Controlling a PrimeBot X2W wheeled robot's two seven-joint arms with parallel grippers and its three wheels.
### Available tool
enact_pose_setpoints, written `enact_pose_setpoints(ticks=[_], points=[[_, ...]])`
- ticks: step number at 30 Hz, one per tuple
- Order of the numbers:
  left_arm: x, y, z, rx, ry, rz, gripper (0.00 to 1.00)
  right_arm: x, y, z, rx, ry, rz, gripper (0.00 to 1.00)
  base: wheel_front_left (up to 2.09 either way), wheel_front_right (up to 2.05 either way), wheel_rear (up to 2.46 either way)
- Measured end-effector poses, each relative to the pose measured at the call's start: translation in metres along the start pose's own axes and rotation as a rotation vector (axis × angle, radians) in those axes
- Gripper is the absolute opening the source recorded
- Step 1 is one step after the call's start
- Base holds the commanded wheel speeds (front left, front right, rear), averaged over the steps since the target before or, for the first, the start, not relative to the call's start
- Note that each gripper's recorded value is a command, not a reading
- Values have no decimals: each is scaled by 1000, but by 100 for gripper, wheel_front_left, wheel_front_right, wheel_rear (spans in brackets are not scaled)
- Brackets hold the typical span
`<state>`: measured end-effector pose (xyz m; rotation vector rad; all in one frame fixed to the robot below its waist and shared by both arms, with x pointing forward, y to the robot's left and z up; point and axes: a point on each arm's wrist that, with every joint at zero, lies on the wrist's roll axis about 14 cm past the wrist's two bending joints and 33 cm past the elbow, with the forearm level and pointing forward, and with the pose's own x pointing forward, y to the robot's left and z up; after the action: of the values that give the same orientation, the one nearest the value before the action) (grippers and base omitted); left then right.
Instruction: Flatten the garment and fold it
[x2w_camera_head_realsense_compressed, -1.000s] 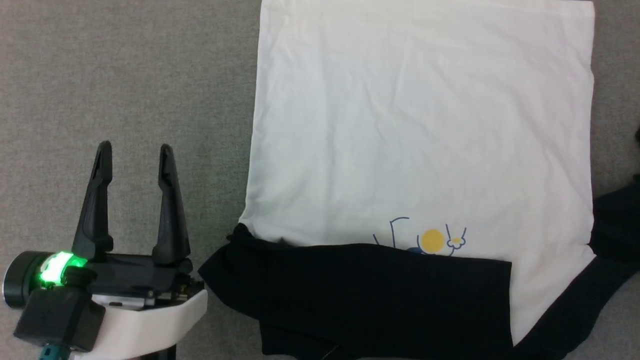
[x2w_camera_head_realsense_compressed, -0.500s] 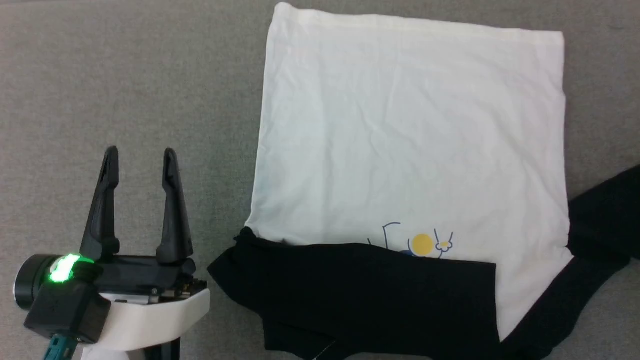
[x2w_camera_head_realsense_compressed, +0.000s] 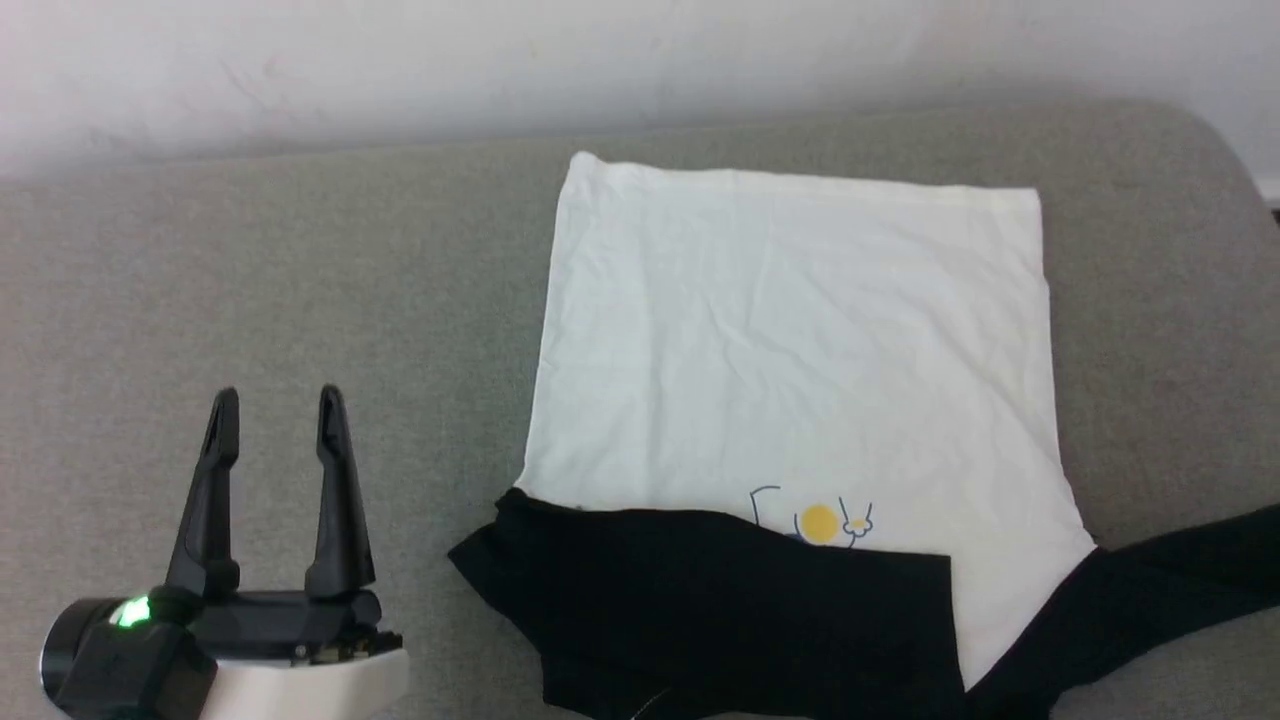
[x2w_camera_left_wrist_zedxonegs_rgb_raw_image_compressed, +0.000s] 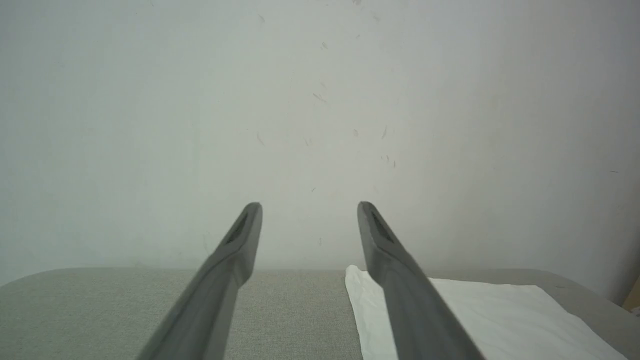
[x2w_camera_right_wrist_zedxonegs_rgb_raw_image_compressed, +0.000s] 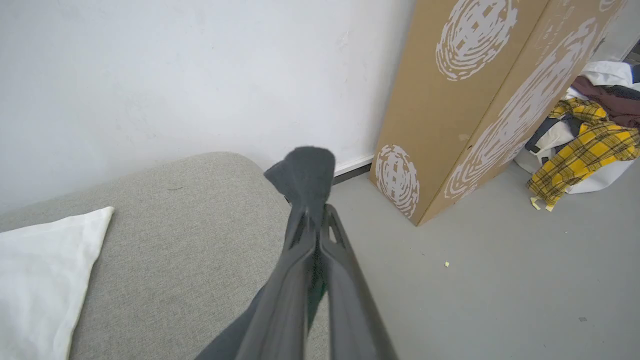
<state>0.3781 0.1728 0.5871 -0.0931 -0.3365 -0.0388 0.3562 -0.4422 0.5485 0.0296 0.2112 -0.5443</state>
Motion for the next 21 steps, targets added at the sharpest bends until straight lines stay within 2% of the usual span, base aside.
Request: enact_pose_setpoints(ticks=[7,12,16,21], points=[[-22,7,25,-1,-42,31,100,-21,-17,26,17,-73,-5,0,0,0,0],[-39,13,40,8,-67,54,100,-34,-17,44,8,-123,24,0,0,0,0],[-49,16,49,12,-86,63,100,-41,5,53,-7,-152,102,0,0,0,0],[-56,19,60,17,-113,76,100,-52,61,60,-37,-183,272,0,0,0,0]])
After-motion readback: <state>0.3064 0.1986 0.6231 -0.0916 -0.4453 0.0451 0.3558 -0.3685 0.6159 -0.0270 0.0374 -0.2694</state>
